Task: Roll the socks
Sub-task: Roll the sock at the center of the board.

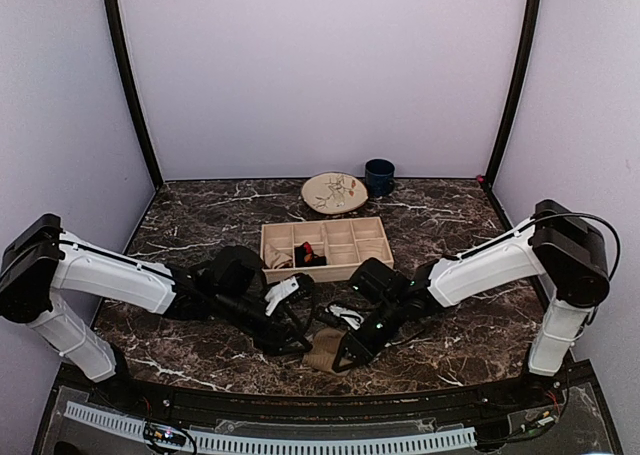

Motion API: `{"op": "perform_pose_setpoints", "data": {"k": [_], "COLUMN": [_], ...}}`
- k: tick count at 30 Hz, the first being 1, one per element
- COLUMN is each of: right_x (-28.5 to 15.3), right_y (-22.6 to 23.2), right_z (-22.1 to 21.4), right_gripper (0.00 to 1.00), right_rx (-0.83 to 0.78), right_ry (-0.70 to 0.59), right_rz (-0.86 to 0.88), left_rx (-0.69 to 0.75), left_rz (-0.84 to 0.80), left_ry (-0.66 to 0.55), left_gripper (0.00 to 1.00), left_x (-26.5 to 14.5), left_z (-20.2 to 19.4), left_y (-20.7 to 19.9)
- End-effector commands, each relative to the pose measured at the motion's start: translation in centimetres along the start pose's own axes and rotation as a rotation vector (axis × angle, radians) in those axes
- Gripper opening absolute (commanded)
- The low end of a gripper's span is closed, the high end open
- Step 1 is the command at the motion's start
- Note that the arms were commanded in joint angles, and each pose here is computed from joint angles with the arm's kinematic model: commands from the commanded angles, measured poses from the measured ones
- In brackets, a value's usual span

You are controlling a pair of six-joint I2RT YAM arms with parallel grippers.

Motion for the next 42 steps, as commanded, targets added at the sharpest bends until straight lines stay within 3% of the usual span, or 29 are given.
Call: {"op": "perform_pose_setpoints", "data": {"k": [1,6,16,25,37,42], "right_x": [-0.4,-0.6,-0.5,-0.1,0.3,0.3], "right_y": [-0.1,0.1,0.2,0.0,-0.4,-0.3], "right_z": [0.6,1.2,1.3,1.5,1.3,1.3], "right_gripper": [0.0,0.0,0.0,0.0,0.0,0.0], "right_rx": [0.039,0.067,0.084,0.095,0.122,0.125], "right_ry": [0.06,0.107,0.149,0.159,0.172,0.174], "right_rz": [0.046,0.105,0.136,0.139,0.154,0.167], "left_rx": [0.085,0.147,0.224,0.271,0.313,0.325], "left_rz": [0.022,0.043,0.057,0.013,-0.075,-0.038], "left_ry": [0.027,0.054,0.103,0.087,0.152,0.188], "left_gripper": [0.7,0.77,0.78,0.73,0.67,0.65], "left_x": [0.0,0.6,2.1,2.0,3.4,4.3], "left_z": [0.2,0.4,0.3,0.2,-1.0,-1.7], "left_y": [-1.4,-1.8,-2.1,-3.2,-5.1,-5.1]}}
Point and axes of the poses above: each gripper's point midway between its finger pads, its own x axis out along the fingers, its own y axis along the line the jaws close on, z = x × y, the point moved 9 cm from there along -x, back along the fingers, and after that the axes turned 6 degrees about x, right-handed, at the moved point
